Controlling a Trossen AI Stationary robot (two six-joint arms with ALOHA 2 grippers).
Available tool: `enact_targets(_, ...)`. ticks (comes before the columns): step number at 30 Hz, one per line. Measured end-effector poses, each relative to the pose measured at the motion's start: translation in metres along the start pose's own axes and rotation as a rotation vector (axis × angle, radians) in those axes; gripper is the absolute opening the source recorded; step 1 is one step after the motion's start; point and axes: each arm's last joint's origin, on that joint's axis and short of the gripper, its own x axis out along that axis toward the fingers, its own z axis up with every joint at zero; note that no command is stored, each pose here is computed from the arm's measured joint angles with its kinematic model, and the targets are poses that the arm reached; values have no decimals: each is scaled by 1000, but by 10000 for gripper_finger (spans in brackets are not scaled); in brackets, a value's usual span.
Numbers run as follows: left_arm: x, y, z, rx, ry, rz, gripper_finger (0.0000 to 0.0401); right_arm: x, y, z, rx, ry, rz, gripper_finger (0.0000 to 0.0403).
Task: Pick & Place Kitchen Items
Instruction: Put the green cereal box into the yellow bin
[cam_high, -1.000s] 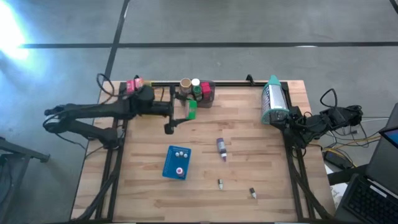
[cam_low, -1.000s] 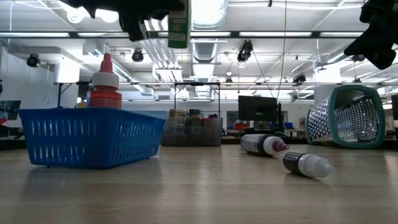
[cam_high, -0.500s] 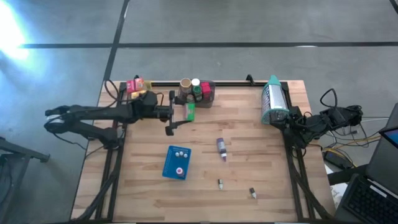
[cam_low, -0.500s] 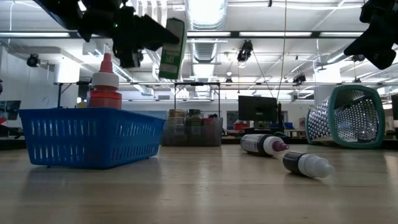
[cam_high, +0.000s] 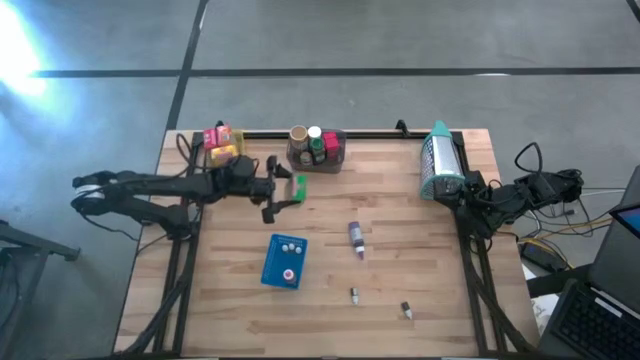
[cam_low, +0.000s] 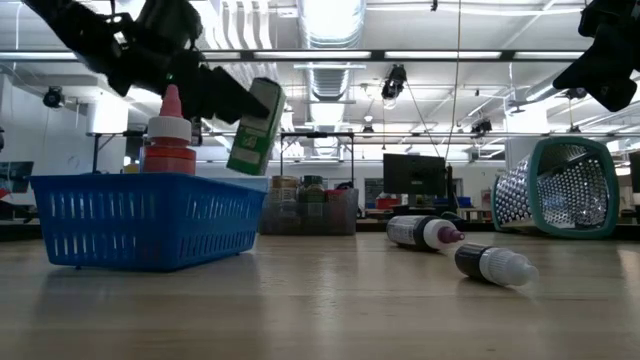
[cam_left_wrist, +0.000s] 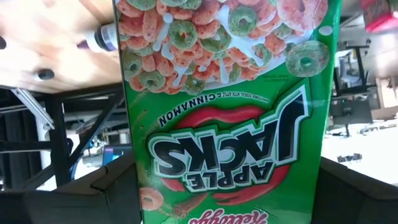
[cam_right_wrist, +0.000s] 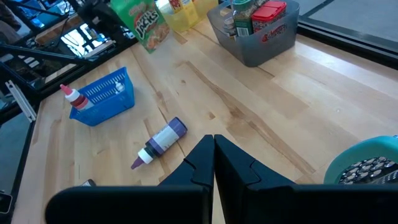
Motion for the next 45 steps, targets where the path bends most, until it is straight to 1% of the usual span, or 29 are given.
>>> enact_targets(6,-1,5,24,-56,-26,3,333,0,0,0,0,0,0,8)
enact_targets(11,3,3,43,-97,-36,16,333,0,0,0,0,0,0,8)
enact_targets(15,8,0,51,-96,0,22,333,0,0,0,0,0,0,8)
enact_targets(22,21,-2,68,-117,-32,42,333,0,0,0,0,0,0,8)
enact_targets(31,31,-6,82,-129,-45,43,333,0,0,0,0,0,0,8)
enact_targets(45,33,-7,83,-129,-40,41,333,0,0,0,0,0,0,8)
